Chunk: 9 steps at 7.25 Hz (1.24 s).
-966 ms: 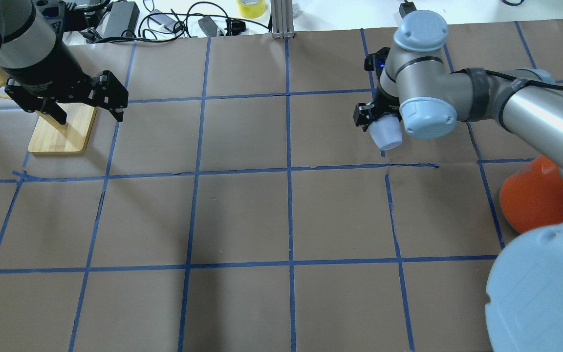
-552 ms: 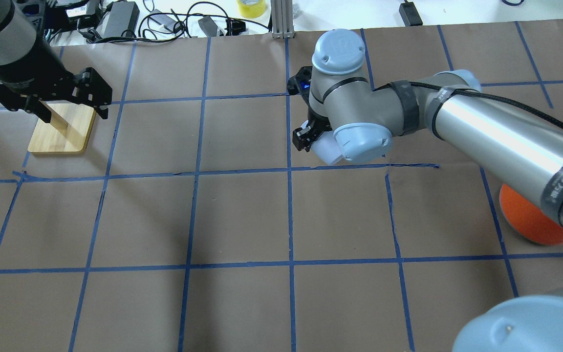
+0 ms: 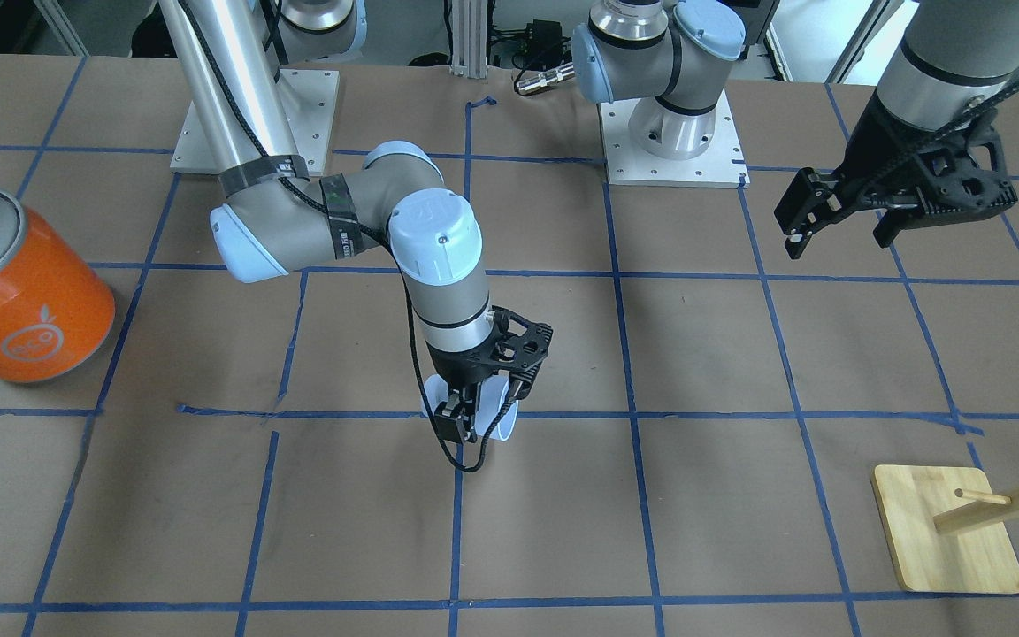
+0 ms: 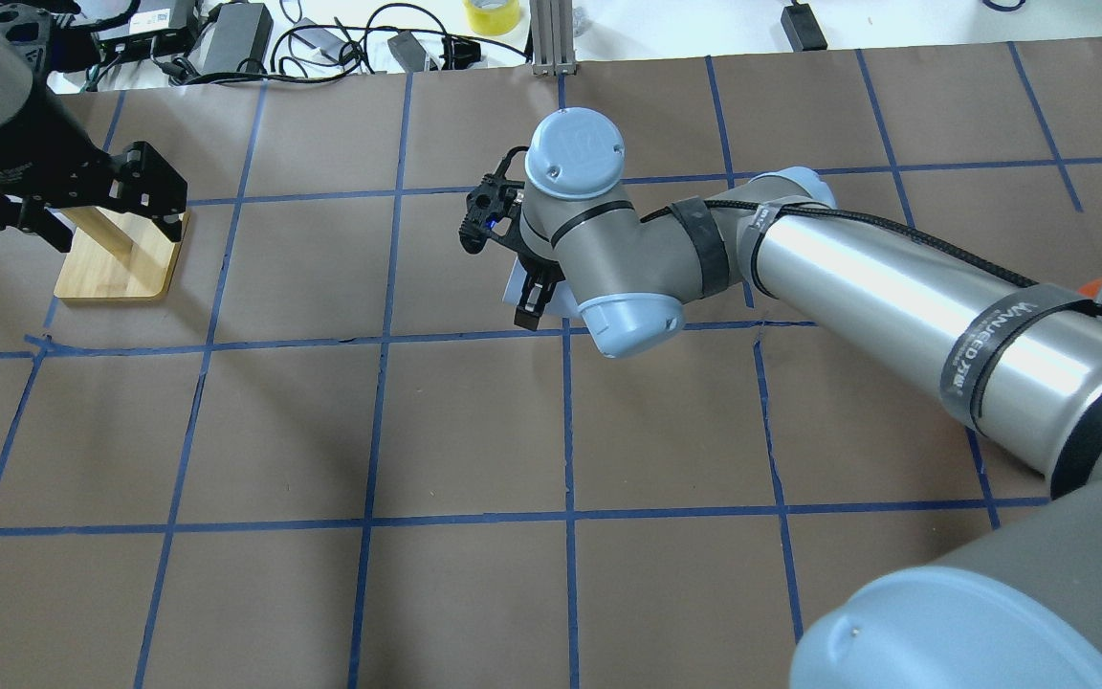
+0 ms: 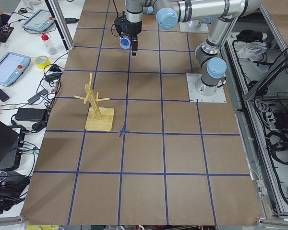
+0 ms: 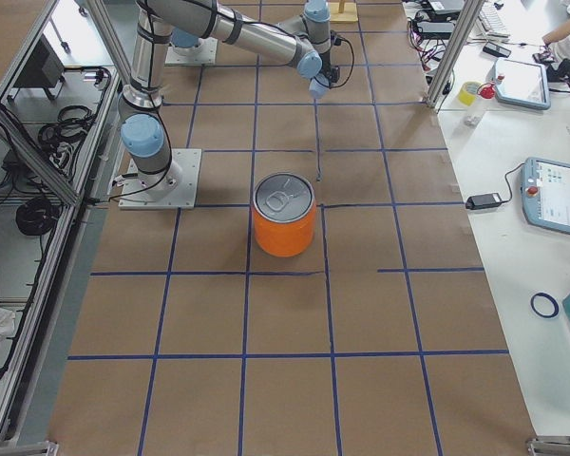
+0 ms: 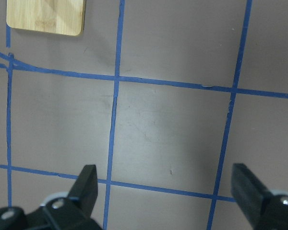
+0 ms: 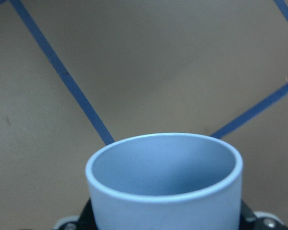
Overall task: Flip cup
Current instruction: 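Lower the inverted cup onto the table between the arms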
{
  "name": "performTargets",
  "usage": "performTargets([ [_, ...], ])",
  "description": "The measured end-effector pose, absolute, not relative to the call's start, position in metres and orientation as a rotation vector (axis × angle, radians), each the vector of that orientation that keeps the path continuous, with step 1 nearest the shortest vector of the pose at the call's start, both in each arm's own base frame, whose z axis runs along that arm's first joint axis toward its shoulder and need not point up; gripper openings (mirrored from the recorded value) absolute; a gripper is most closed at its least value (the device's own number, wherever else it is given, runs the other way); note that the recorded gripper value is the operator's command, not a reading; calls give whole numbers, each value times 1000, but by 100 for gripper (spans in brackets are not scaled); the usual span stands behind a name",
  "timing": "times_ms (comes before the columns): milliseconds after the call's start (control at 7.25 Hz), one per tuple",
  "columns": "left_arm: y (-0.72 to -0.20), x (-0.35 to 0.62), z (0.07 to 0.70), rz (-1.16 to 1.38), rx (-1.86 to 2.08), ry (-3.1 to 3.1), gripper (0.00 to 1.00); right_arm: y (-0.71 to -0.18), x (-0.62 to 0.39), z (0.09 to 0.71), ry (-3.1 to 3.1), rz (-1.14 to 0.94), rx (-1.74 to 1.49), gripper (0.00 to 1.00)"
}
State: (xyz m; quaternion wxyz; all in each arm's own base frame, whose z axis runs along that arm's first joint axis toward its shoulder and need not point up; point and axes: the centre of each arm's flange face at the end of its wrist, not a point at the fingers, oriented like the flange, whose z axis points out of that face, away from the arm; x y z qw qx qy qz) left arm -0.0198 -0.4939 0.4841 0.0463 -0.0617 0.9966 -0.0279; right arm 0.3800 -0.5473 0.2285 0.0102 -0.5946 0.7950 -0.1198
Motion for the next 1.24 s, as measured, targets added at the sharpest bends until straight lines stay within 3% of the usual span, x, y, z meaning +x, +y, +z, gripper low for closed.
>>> performTargets([
  [690, -480, -22, 487, 5, -173, 3040, 100, -530, 415, 197, 2256, -344, -2164, 2],
  [828, -476, -23, 487, 38, -174, 3043, 100, -531, 415, 189, 2249, -333, -2172, 12],
  [1103, -474, -24, 485, 61, -179, 3044, 100, -532, 415, 183, 2254, -316, -2178, 76],
  [1241, -475, -24, 484, 61, -181, 3044, 100, -532, 415, 182, 2257, -309, -2178, 79],
])
